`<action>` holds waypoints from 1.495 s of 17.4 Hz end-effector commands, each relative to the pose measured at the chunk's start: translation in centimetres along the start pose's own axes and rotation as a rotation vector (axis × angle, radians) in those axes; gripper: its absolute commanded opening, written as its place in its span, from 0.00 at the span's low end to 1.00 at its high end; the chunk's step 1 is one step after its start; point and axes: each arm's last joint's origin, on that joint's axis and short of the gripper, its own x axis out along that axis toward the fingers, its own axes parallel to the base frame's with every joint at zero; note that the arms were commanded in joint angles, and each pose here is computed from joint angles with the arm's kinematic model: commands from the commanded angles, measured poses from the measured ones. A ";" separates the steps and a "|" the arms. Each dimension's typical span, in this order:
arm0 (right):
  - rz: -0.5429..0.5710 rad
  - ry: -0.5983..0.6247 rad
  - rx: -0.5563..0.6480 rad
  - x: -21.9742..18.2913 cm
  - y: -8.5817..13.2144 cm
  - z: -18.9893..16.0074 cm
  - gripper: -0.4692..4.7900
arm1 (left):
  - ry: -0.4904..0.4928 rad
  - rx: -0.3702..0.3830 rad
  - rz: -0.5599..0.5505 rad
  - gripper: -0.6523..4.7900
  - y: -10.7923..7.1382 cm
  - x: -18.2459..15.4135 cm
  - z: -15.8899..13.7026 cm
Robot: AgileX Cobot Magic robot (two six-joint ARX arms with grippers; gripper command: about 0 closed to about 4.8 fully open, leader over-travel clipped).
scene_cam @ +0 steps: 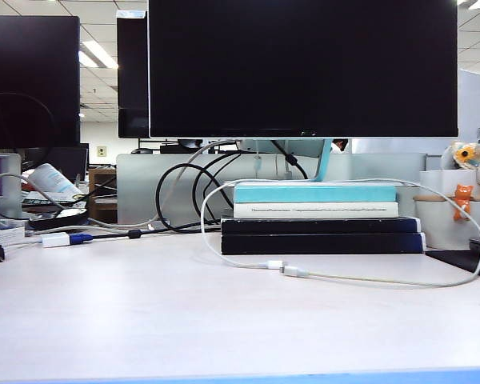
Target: Unfold the white charging cable into a straight cable.
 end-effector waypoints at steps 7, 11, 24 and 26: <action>0.075 0.076 0.270 0.5 1.8 -11.9 0.07 | 0.051 -0.009 -0.005 0.55 -0.2 -0.5 -4.9; 0.068 0.212 0.267 0.5 2.4 -16.4 0.08 | 0.126 -0.066 -0.023 0.39 -0.1 0.0 -7.5; -0.027 0.523 0.233 -1.2 3.1 -24.2 0.08 | 0.249 -0.077 0.052 0.39 2.8 0.6 -12.1; -0.027 0.528 0.229 -1.3 3.1 -24.4 0.08 | 0.245 -0.073 0.103 0.39 3.3 0.5 -12.0</action>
